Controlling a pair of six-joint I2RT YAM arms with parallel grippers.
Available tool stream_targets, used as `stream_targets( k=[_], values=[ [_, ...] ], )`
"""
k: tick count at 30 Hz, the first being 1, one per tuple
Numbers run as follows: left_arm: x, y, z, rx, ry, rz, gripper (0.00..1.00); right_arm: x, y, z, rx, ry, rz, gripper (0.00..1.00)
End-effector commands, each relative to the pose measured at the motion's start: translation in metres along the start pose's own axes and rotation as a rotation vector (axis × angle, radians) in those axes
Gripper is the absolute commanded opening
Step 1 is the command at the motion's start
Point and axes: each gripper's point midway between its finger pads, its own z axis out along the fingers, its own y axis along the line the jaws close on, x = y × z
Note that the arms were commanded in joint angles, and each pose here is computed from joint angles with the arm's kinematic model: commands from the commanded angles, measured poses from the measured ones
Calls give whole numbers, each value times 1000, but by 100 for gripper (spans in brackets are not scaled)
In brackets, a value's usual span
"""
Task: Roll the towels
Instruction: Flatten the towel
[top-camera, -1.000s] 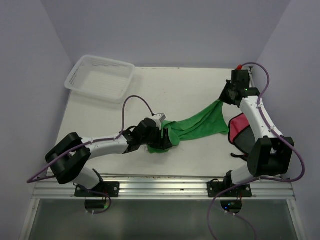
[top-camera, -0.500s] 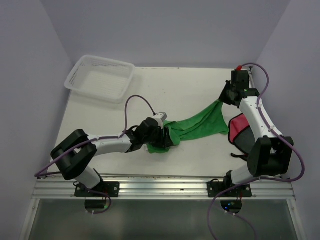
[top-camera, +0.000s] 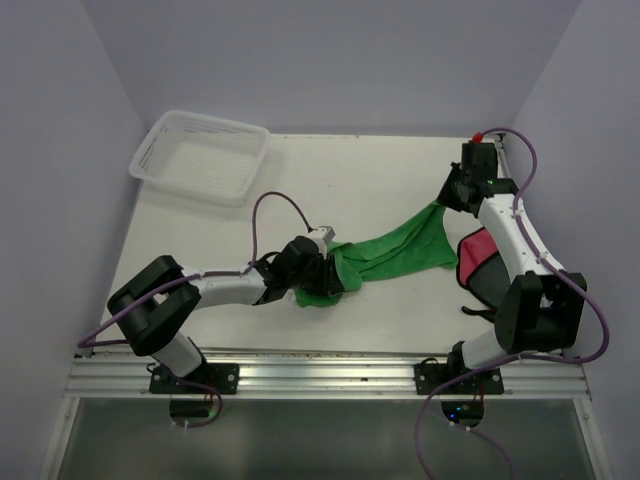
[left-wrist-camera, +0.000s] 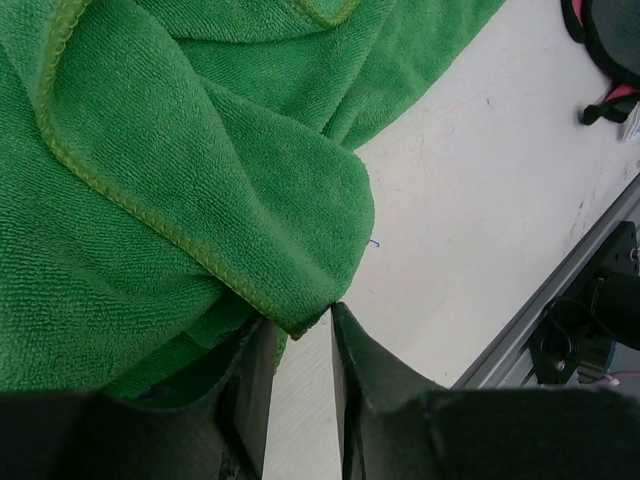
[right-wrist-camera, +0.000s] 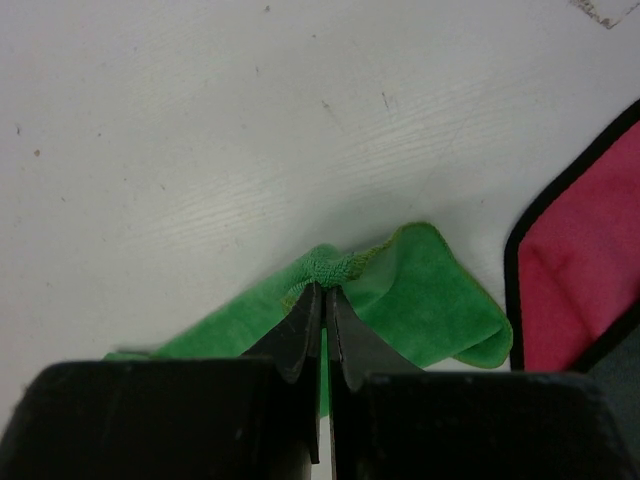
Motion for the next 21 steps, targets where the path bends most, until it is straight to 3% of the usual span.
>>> stream_targets(
  k=[1,5,7,14,21],
  values=[
    [-27,-24,-3,68,-82,9,31,-6,5,-1,-27,-24,3,0],
    [-29,-24,-6,61,-87,13,10,-6,3,-2,-20,-26,0,0],
    [-28,-23,-9,52,-85,15,5,-6,3,-3,-19,-28,1,0],
    [-32,-21,-33,8,-101,27,1,-5,1,-6,-9,-25,-6,0],
    [-60,10,-83,-245,-187,103,0,-15,0,-22,2,-43,-16,0]
  ],
)
